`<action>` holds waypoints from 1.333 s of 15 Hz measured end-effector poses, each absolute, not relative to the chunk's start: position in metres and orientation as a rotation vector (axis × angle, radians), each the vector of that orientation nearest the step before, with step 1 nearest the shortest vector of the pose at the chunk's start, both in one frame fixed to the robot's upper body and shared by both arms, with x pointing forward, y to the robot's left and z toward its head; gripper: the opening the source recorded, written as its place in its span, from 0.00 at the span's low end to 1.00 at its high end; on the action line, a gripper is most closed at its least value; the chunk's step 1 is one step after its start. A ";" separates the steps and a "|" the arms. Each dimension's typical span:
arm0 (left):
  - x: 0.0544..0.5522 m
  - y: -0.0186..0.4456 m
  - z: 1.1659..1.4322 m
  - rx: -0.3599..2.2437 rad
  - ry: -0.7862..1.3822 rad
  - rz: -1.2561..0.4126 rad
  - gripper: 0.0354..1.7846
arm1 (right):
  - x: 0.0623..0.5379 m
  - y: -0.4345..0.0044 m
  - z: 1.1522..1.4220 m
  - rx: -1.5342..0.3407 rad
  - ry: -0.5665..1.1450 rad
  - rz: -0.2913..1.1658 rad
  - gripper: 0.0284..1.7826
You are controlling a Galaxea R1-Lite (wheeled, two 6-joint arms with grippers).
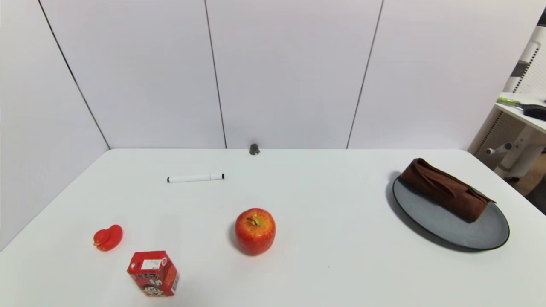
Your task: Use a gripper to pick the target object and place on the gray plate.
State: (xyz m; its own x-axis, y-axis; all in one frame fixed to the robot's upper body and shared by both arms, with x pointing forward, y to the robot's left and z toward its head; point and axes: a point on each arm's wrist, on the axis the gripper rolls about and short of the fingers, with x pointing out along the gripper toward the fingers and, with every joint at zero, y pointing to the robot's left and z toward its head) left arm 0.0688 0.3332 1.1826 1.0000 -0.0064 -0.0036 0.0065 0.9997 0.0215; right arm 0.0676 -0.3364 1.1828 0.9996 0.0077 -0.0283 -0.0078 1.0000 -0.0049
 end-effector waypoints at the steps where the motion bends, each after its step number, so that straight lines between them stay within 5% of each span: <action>1: 0.069 0.333 1.183 0.021 0.004 -0.006 0.94 | 0.068 -0.336 1.183 -0.001 0.029 0.005 0.95; 20: 0.069 0.333 1.183 0.021 0.004 -0.006 0.94 | 0.068 -0.337 1.182 0.043 0.029 -0.014 0.95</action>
